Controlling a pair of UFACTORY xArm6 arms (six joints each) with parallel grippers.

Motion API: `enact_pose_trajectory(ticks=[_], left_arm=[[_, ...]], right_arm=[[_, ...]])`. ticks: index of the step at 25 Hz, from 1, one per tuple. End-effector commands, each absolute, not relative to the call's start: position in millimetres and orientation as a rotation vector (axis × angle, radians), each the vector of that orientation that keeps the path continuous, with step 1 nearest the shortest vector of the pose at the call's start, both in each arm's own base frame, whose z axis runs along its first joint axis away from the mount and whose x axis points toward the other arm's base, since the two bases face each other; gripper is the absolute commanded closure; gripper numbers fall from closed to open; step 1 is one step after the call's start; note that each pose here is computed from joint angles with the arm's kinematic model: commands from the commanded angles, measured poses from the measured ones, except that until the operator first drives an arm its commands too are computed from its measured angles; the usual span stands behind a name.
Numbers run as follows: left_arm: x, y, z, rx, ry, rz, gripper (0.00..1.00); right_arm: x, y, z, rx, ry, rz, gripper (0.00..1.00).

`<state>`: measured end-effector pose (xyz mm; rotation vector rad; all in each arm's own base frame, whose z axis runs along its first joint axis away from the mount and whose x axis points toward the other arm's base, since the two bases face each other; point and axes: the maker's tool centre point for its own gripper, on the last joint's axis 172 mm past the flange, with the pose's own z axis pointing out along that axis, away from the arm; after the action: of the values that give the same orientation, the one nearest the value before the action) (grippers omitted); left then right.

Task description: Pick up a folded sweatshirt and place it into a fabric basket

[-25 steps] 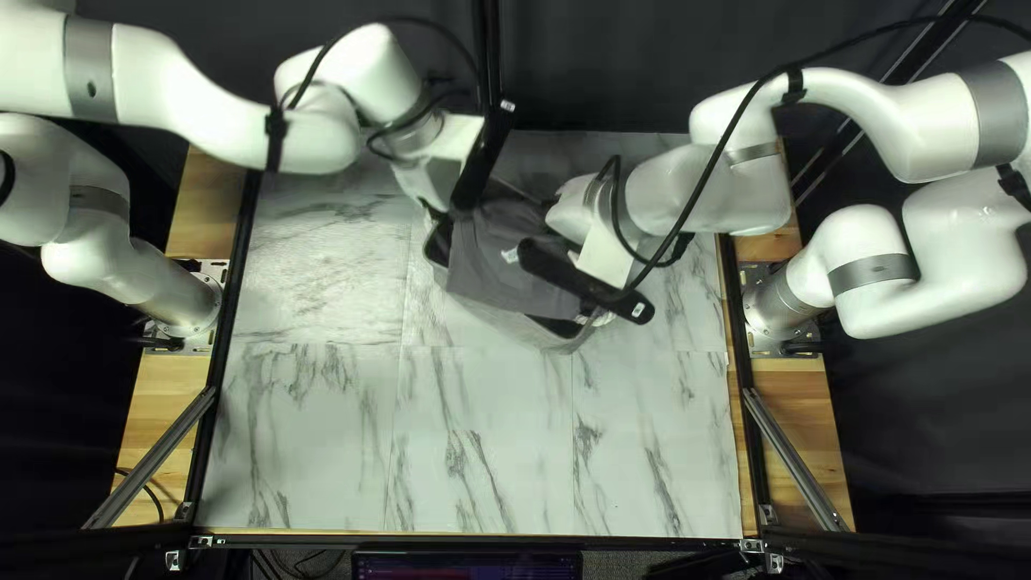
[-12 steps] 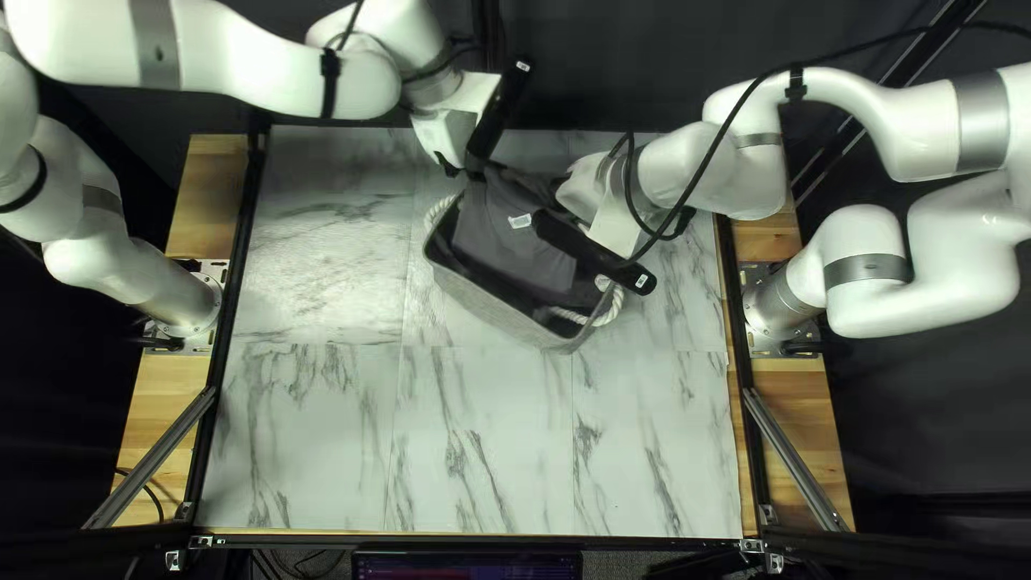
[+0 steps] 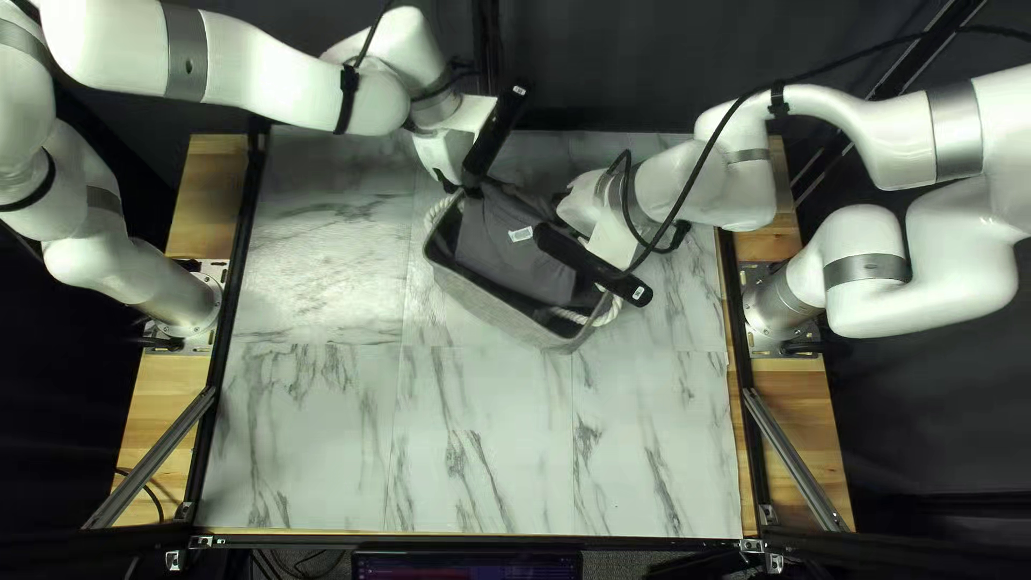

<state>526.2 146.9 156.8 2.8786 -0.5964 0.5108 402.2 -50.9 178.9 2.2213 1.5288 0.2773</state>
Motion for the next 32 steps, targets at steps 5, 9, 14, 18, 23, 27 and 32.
enact_pose_trajectory(ticks=[5,9,14,18,23,27,32], left_arm=[[535,132,138,2.853,-0.616,0.481,1.00],[544,127,129,2.842,-0.623,0.453,1.00],[548,120,121,2.837,-0.622,0.432,1.00],[552,115,115,2.838,-0.620,0.415,1.00],[552,115,109,2.840,-0.613,0.401,1.00],[548,114,106,2.840,-0.609,0.399,1.00],[545,116,105,2.838,-0.610,0.401,1.00]], right_arm=[[405,-31,153,2.255,1.522,0.292,1.00],[402,-24,140,2.267,1.514,0.304,1.00],[394,-19,132,2.283,1.507,0.315,1.00],[389,-18,121,2.295,1.498,0.324,1.00],[392,-20,107,2.317,1.489,0.334,0.98],[396,-20,104,2.329,1.487,0.337,0.97],[395,-24,99,2.341,1.475,0.345,0.94]])
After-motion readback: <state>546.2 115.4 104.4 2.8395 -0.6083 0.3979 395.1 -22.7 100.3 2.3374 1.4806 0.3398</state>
